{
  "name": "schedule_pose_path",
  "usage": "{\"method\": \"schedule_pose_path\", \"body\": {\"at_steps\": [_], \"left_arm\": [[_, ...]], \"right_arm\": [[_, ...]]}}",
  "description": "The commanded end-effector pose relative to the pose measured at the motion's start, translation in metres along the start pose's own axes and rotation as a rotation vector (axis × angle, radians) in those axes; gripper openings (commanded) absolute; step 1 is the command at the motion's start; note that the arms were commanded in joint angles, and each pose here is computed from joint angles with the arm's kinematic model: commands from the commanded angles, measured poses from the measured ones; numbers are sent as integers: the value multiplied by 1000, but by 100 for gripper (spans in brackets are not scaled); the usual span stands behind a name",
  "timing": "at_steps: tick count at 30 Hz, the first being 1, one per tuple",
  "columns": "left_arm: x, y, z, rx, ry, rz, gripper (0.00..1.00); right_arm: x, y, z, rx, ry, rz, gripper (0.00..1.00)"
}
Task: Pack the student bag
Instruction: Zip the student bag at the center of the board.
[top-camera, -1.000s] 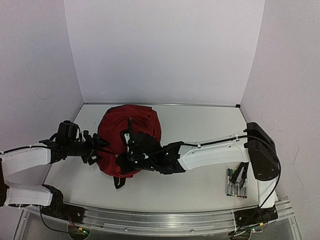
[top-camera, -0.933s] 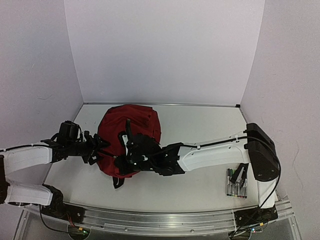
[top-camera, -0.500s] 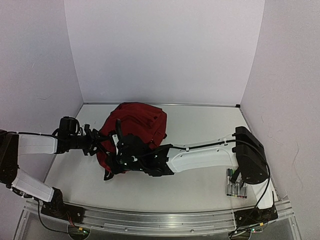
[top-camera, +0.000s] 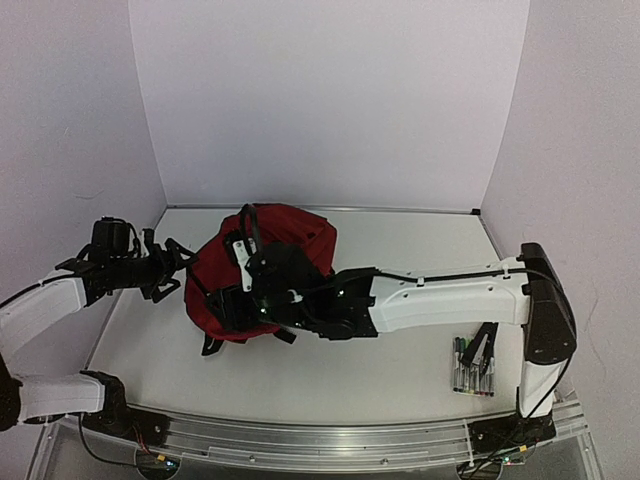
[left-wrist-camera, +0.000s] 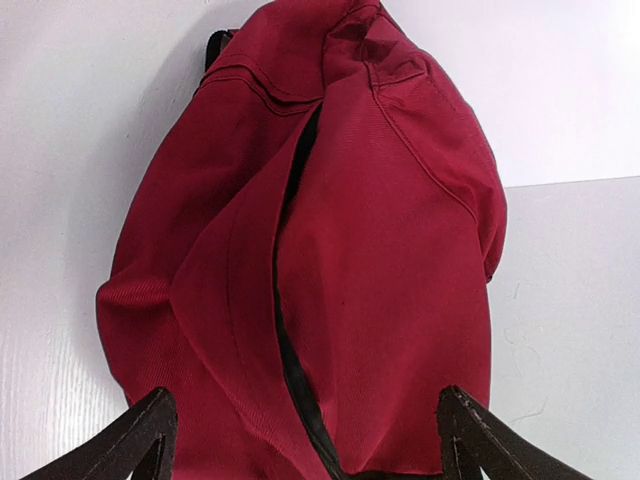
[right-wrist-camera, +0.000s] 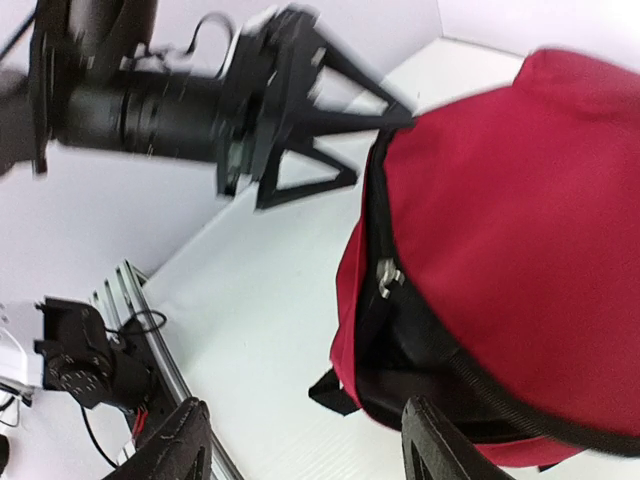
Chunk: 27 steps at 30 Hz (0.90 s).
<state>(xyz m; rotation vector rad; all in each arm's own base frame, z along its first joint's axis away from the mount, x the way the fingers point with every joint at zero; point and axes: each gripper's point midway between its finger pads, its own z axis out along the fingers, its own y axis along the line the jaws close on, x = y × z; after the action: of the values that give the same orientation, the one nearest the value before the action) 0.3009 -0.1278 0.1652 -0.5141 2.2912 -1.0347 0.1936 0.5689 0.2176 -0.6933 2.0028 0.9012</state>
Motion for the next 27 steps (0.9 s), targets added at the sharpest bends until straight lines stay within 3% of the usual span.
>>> {"method": "schedule_pose_path", "body": {"at_steps": [1, 6, 11, 27], "left_arm": [[20, 11, -13, -34, 27, -91, 90], [29, -1, -9, 67, 59, -152, 87], [40, -8, 7, 132, 129, -180, 78], [48, -15, 14, 263, 127, -129, 19]], "right_arm": [[-29, -17, -6, -57, 9, 5, 63], [-28, -20, 7, -161, 74, 90, 63], [-18, -23, 25, -200, 124, 147, 63], [13, -59, 59, -74, 172, -106, 52]]}}
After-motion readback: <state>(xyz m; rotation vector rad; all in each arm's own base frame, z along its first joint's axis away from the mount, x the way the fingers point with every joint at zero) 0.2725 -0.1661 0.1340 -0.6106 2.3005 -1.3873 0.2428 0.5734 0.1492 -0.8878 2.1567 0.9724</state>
